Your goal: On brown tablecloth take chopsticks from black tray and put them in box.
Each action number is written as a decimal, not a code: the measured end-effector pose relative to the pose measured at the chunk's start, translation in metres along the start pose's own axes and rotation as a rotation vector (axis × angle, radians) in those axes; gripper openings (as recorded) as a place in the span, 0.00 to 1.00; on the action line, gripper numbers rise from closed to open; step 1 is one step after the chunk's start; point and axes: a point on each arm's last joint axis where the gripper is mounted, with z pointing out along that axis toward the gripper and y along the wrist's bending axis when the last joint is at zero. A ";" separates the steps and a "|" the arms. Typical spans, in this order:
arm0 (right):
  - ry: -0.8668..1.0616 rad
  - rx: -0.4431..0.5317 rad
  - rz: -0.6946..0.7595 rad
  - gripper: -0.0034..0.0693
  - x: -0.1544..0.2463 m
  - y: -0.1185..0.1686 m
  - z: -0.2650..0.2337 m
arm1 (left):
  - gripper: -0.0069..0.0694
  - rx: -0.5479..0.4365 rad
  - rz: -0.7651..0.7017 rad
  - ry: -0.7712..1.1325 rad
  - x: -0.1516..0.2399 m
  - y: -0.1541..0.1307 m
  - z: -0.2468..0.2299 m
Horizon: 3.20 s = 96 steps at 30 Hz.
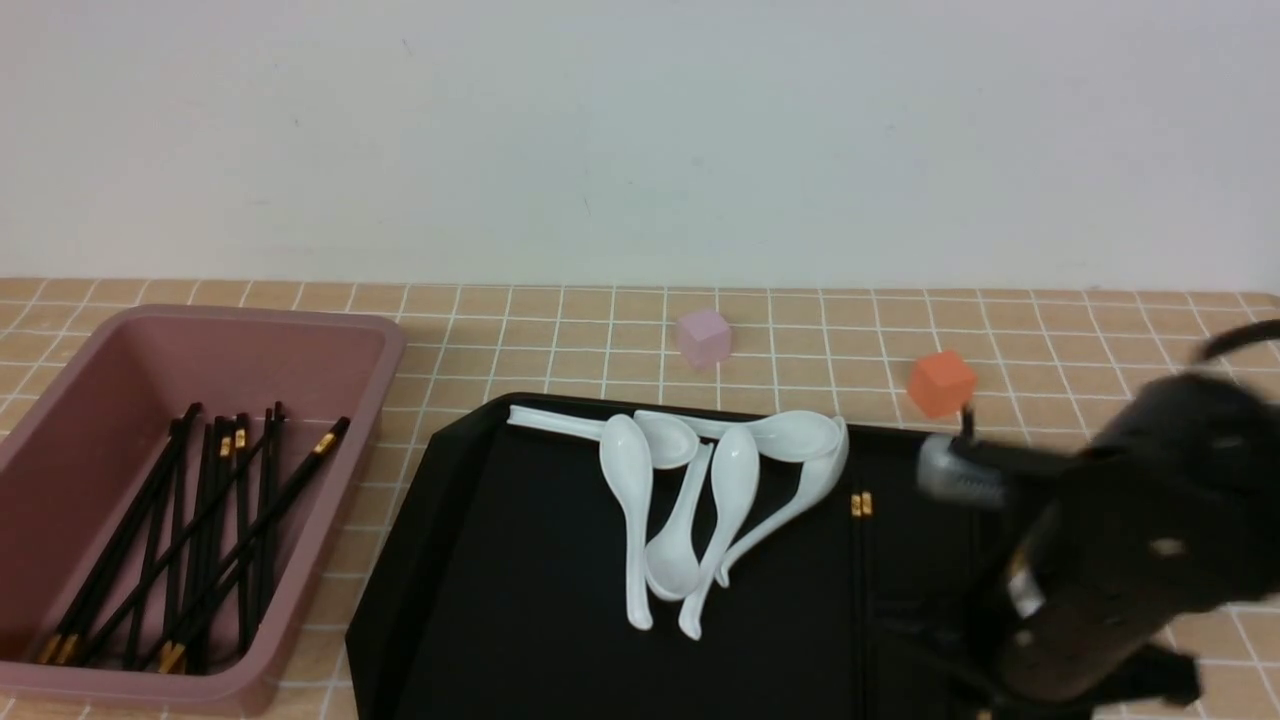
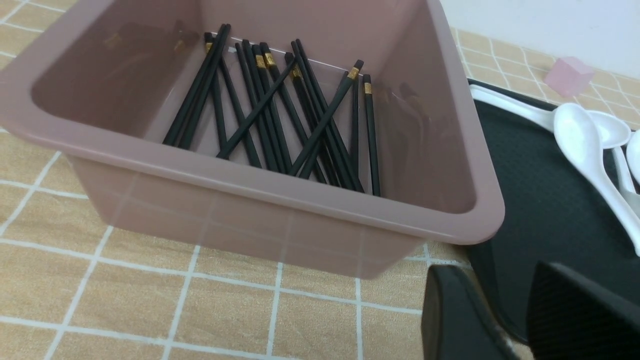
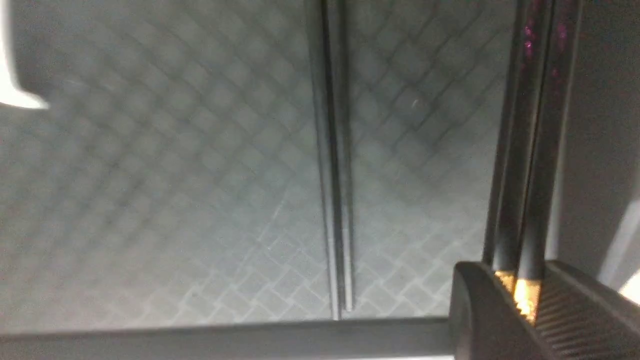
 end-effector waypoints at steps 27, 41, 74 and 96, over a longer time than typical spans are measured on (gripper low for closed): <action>-0.040 -0.742 -0.642 0.25 -0.008 0.248 -0.032 | 0.40 0.000 0.000 0.000 0.000 0.000 0.000; -0.041 -0.836 -0.593 0.25 -0.003 0.313 0.054 | 0.40 0.000 0.000 0.000 0.000 0.000 0.000; -0.117 -0.920 -1.036 0.03 -0.035 0.248 -0.166 | 0.40 0.000 -0.001 0.000 0.000 0.000 0.000; -0.836 -0.737 -0.841 0.04 0.088 -0.087 -0.237 | 0.40 0.000 -0.001 0.000 0.000 0.000 0.000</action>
